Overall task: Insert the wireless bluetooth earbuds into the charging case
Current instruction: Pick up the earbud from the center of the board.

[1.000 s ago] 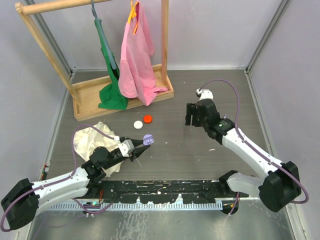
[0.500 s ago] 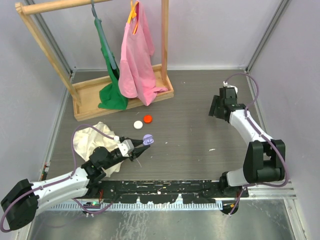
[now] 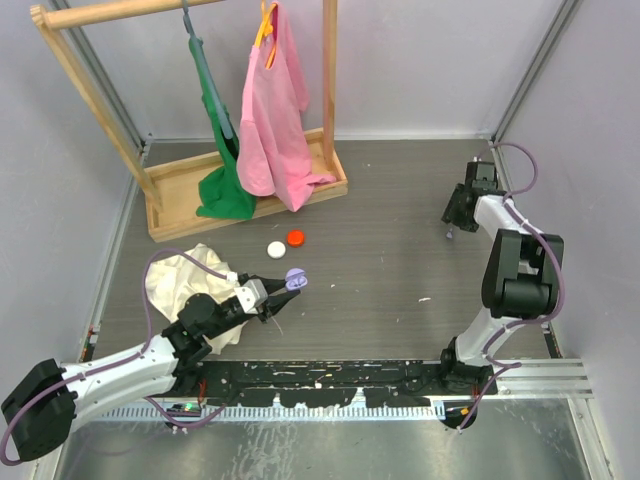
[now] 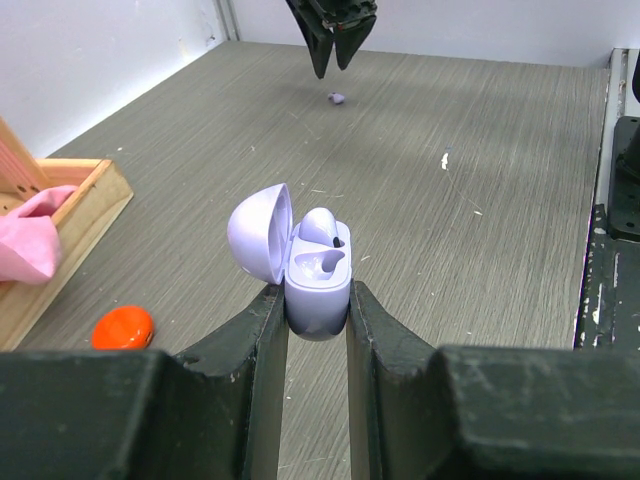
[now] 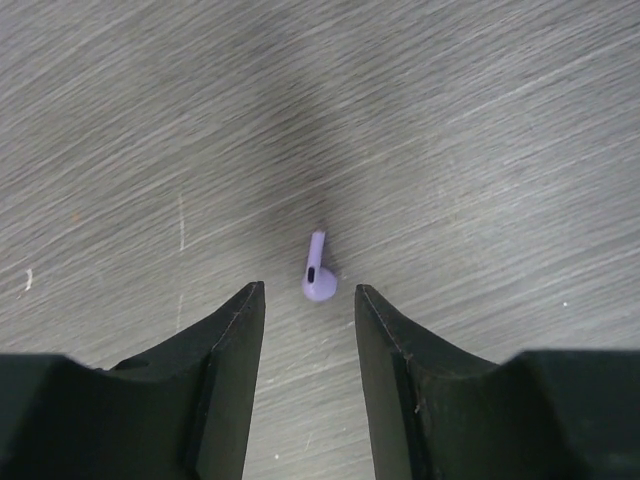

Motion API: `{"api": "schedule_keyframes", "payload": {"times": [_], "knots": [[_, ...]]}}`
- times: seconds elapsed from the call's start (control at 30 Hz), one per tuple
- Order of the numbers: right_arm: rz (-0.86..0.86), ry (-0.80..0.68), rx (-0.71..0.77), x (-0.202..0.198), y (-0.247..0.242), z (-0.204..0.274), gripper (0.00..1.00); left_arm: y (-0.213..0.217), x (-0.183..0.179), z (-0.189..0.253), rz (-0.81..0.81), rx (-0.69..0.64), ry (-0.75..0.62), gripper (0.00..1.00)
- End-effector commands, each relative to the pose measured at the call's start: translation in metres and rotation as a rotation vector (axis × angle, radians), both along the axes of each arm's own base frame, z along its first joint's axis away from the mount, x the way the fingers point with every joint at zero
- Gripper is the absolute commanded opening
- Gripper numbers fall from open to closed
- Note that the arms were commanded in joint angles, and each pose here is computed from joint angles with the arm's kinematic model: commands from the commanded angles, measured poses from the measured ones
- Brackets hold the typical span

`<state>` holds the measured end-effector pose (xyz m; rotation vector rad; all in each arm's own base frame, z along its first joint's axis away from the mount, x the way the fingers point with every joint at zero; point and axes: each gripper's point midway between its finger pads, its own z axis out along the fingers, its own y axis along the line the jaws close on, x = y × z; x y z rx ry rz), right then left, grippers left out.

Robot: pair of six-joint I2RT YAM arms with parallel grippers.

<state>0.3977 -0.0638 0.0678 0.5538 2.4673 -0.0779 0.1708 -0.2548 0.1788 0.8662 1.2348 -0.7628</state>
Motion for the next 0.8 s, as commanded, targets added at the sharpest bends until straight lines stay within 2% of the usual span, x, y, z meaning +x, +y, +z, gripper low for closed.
{"api": "schedule_keyframes", "payload": {"times": [0.0, 0.2, 0.5, 0.7, 0.77], "knots": [[0.017, -0.039, 0.009, 0.023, -0.008, 0.005, 0.46, -0.005, 0.001, 0.032, -0.009, -0.067, -0.049, 0.00], [0.029, 0.014, 0.035, 0.026, -0.007, -0.015, 0.42, -0.005, 0.001, 0.031, -0.014, -0.066, -0.047, 0.00], [0.053, 0.111, 0.077, 0.009, 0.002, -0.042, 0.37, -0.005, 0.001, 0.032, -0.013, -0.067, -0.048, 0.00], [0.058, 0.126, 0.087, -0.003, 0.006, -0.043, 0.20, -0.005, 0.001, 0.031, -0.012, -0.067, -0.048, 0.00], [0.064, 0.118, 0.090, -0.006, 0.008, -0.039, 0.17, -0.005, 0.000, 0.031, -0.014, -0.067, -0.048, 0.00]]}}
